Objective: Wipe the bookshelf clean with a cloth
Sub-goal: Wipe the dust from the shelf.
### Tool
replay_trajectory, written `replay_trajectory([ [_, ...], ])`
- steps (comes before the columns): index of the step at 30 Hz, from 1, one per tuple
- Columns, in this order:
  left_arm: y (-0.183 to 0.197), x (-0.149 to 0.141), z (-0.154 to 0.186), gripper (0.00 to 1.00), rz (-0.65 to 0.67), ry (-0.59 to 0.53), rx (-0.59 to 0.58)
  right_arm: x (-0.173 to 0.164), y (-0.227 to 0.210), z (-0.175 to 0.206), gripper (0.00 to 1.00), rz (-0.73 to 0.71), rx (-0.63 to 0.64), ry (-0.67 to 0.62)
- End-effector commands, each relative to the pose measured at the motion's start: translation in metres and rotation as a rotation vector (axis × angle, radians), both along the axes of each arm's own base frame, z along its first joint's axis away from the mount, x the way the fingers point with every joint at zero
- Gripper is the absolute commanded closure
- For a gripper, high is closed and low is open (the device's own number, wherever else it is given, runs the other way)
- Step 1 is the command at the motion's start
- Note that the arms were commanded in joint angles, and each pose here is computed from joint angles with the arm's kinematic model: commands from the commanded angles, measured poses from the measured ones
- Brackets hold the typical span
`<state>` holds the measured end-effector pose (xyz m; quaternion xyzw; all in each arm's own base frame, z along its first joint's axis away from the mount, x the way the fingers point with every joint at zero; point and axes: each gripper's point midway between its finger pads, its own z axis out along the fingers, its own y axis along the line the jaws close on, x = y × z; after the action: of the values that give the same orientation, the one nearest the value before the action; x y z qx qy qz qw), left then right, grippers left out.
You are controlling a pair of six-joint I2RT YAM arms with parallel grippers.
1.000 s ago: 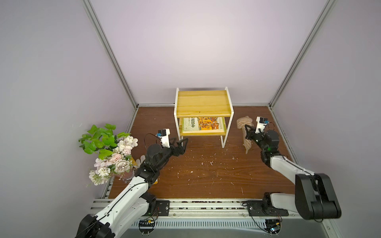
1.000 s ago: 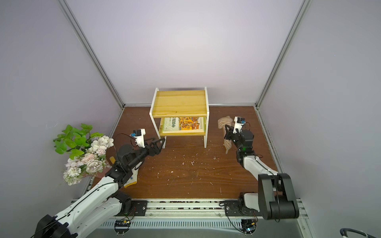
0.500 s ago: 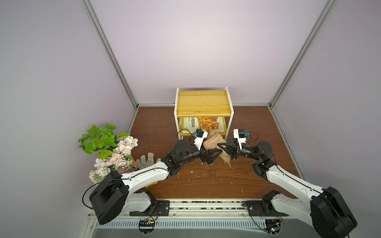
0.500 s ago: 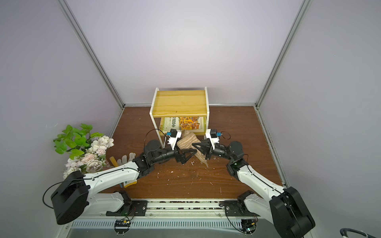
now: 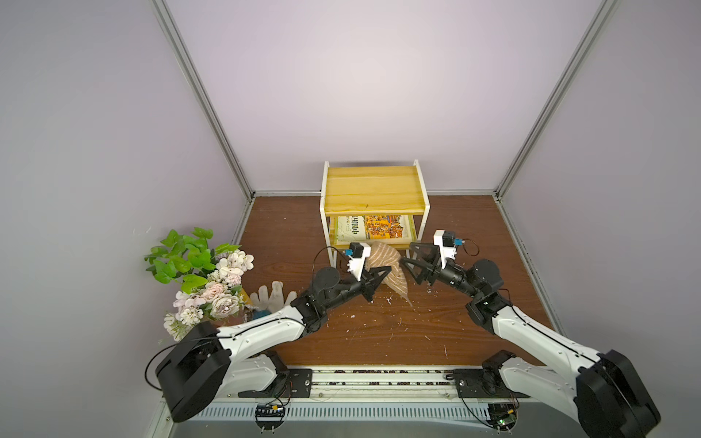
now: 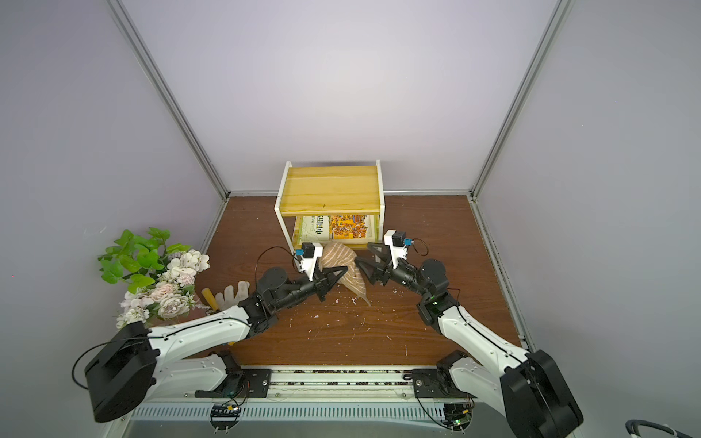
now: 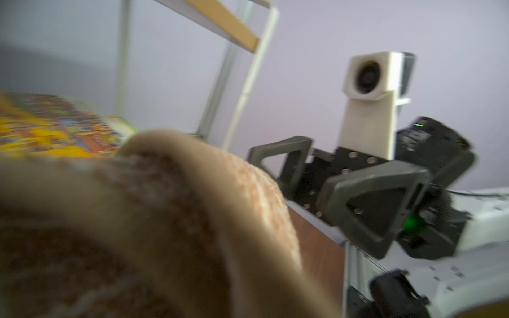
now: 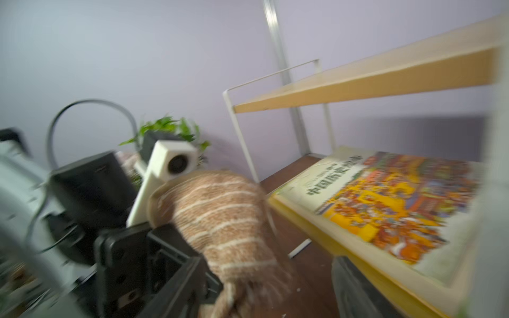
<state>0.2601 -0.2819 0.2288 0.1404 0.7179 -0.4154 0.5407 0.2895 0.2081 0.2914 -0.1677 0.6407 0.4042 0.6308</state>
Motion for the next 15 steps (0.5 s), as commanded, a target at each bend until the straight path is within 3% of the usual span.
replay_trajectory([
  [1, 0.099, 0.034, -0.057, 1.0, 0.57, 0.199, 0.072, 0.044, -0.093, -0.001, 0.12, -0.56, -0.048, 0.032],
  [5, 0.145, 0.036, -0.078, 1.0, 0.714, 0.334, 0.046, 0.052, -0.088, 0.019, 0.12, -0.486, -0.069, -0.034],
  [9, 0.173, 0.039, -0.088, 1.0, 0.825, 0.417, -0.074, 0.07, -0.076, 0.047, 0.11, -0.461, -0.065, -0.071],
  [13, 0.178, 0.031, -0.15, 0.99, 0.832, 0.53, -0.051, 0.073, -0.073, 0.037, 0.11, -0.443, -0.006, -0.058],
  [15, 0.167, 0.044, -0.156, 1.0, 0.725, 0.586, -0.059, 0.072, -0.075, 0.031, 0.09, -0.451, 0.008, -0.078],
])
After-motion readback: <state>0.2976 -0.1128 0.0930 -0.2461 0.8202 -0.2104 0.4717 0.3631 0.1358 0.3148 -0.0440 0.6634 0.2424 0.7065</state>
